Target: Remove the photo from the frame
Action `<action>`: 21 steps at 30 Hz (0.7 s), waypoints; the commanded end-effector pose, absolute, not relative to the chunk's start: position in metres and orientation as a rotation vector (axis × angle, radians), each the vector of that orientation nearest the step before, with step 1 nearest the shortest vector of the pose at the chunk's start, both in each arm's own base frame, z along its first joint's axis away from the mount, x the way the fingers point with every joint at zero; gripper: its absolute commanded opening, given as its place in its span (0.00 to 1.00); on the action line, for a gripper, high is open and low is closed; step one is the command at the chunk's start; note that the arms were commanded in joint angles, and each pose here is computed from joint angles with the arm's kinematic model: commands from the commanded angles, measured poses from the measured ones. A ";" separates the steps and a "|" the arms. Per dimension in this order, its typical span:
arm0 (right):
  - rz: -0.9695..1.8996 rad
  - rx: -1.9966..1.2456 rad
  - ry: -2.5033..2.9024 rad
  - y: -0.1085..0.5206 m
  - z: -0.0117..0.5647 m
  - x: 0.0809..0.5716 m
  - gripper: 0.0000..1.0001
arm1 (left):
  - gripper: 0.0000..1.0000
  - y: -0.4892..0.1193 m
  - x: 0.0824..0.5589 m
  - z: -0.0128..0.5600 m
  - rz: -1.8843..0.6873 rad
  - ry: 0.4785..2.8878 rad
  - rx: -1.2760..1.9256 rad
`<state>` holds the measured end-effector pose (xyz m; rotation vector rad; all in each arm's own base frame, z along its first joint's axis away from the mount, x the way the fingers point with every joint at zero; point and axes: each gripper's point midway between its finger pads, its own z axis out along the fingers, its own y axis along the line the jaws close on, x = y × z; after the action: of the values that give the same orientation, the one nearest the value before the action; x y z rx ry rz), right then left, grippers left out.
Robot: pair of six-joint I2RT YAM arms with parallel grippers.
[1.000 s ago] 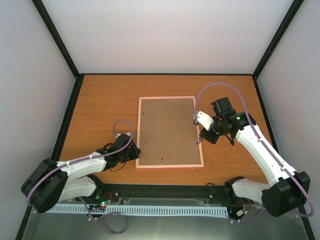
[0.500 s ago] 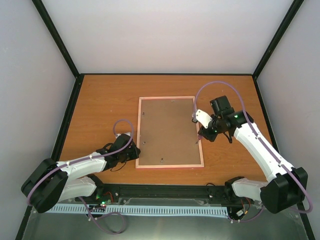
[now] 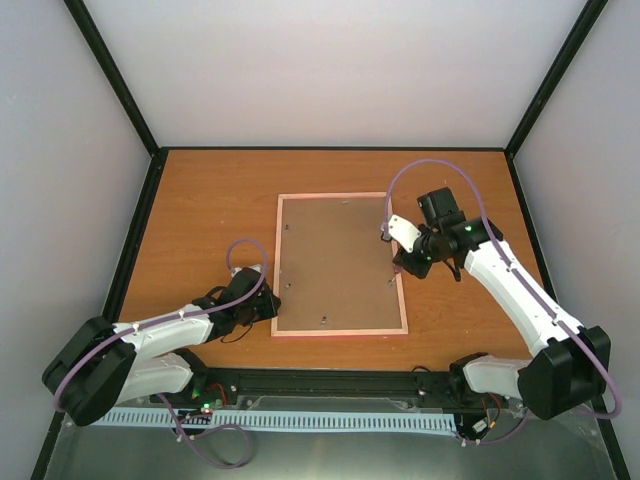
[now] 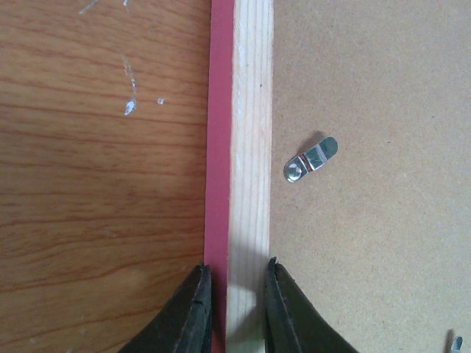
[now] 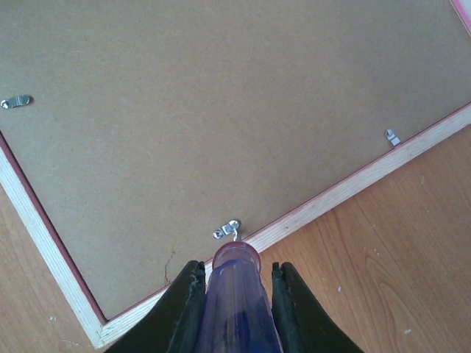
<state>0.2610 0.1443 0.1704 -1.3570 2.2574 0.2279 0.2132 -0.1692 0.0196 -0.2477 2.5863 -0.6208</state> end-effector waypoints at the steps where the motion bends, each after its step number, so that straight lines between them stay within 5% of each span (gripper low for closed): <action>1: 0.275 -1.363 2.252 0.151 0.169 0.266 0.03 | 0.01 -0.157 0.203 0.002 -0.557 2.640 -0.298; 9: 0.479 -1.368 2.223 0.171 0.186 0.252 0.03 | 0.01 -0.157 0.203 0.002 -0.554 2.642 -0.298; 21: 0.180 -1.191 2.199 0.142 0.223 0.308 0.03 | 0.01 -0.157 0.203 0.002 -0.554 2.645 -0.295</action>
<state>0.2842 0.1452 0.1977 -1.2596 2.2514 0.2457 0.2132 -0.1692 0.0196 -0.2477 2.5863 -0.6208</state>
